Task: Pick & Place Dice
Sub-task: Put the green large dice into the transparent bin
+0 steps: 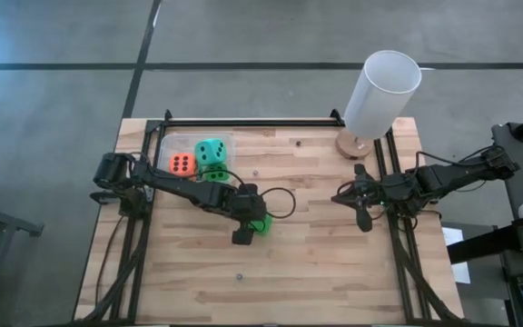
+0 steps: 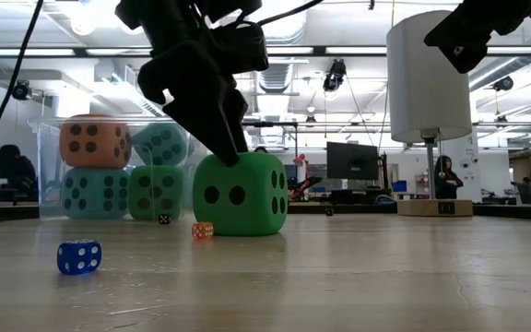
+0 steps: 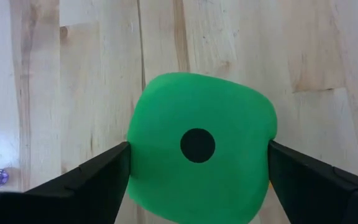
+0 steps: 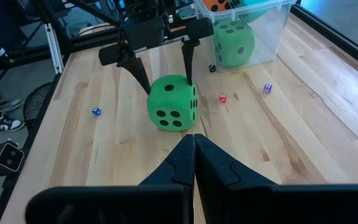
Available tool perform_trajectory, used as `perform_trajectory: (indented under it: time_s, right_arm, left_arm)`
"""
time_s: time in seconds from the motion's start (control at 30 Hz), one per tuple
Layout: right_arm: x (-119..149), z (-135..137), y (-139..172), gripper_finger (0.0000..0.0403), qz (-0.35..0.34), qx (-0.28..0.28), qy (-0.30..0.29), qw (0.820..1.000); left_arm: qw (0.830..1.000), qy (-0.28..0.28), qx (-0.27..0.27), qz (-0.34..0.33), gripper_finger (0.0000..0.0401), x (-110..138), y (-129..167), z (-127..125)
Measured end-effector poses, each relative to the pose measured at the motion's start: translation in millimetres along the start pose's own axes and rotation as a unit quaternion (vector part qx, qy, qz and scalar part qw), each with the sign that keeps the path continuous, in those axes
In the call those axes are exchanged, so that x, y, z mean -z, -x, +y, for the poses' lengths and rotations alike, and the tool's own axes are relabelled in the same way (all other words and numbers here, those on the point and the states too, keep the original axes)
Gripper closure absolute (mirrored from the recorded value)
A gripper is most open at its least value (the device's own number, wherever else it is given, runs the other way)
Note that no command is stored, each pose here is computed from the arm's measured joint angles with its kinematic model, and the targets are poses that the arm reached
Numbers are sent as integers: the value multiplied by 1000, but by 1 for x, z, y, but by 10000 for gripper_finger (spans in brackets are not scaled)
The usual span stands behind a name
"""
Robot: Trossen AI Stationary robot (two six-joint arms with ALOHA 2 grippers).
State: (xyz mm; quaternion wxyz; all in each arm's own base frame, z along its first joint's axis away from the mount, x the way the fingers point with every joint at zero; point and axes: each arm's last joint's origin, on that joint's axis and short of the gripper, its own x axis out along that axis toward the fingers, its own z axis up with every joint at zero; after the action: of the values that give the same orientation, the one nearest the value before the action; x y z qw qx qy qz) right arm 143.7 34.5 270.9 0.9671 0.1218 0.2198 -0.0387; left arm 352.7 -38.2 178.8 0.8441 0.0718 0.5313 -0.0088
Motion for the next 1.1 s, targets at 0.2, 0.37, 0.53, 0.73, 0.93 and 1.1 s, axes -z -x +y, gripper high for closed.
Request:
perform_trajectory:
  time_s: [0.2, 0.37, 0.53, 0.73, 0.93, 1.1]
  right_arm:
    - [0, 0, 0, 394, 0, 0, 0, 1000]
    - [0, 0, 0, 394, 0, 0, 0, 1000]
    - [0, 0, 0, 394, 0, 0, 0, 1000]
    - [0, 0, 0, 394, 0, 0, 0, 1000]
    - [0, 0, 0, 394, 0, 0, 0, 1000]
    - [0, 0, 0, 394, 0, 0, 0, 1000]
  left_arm:
    - [1000, 0, 0, -1, 49, 0, 0, 0]
    - [1000, 0, 1, -2, 53, -1, 0, 0]
    - [1000, 12, 0, -9, 53, -2, 0, 0]
    - [1000, 23, -1, -16, 56, -4, 0, 1]
    - [1000, 20, -1, -19, 54, -4, 0, 1]
    - [1000, 17, 0, -19, 51, -4, 0, 1]
